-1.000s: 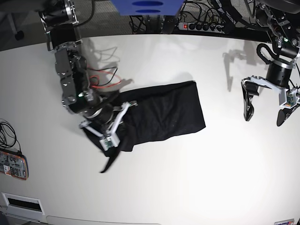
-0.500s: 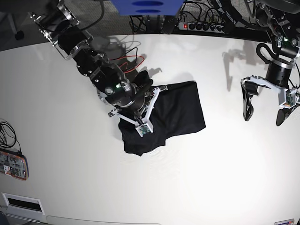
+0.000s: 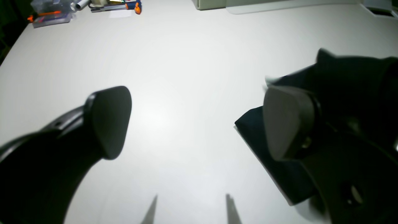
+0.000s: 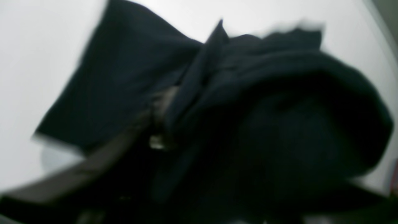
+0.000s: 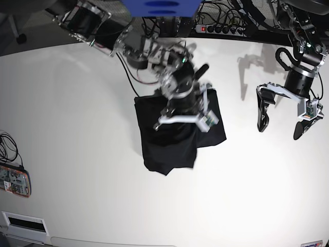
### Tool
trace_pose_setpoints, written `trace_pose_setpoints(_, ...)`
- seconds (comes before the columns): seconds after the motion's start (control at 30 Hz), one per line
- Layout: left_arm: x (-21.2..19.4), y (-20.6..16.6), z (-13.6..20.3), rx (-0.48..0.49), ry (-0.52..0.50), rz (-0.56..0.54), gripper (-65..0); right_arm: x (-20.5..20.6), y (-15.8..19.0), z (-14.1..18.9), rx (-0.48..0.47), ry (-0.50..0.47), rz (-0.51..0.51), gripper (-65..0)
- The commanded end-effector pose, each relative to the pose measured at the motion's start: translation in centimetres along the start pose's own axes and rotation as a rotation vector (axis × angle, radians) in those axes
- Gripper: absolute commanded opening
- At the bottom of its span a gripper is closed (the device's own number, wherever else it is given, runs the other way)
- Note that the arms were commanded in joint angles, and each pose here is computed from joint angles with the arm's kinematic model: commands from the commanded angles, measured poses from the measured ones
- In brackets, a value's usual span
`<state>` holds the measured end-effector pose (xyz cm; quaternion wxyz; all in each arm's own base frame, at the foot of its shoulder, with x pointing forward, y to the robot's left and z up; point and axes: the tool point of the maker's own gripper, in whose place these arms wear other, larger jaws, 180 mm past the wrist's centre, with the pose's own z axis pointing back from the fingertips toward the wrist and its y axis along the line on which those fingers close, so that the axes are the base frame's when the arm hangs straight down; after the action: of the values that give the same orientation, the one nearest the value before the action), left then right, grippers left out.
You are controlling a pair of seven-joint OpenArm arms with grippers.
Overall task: Fold the T-shirt properly
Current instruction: 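Lift the shirt's end with the right gripper and fold it over the bundle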
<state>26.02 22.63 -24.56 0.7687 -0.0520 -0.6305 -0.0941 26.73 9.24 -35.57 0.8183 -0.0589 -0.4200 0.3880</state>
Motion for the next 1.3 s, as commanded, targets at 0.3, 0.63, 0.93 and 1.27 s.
trace_pose_setpoints(0.3,1.4,0.2,0.1,0.0,-0.052,-0.007,0.0,2.4,2.3,0.1,-0.073,-0.088,0.177,-18.4)
trace_pose_setpoints(0.63,1.1,0.6,0.1,0.008,-0.043,-0.004,0.0,7.1,-0.7,4.2,-0.072,-0.25,-0.02,-18.4)
trace_pose_setpoints(0.93,0.2,3.0,1.0,0.1,0.022,-0.094,0.0,2.8,-4.8,4.7,-0.127,-0.224,-0.089,-18.4)
trace_pose_setpoints(1.27,-1.6,2.6,1.1,0.138,0.078,-0.102,0.0,0.4,-9.9,2.7,-0.172,-0.19,-0.254,-18.4)
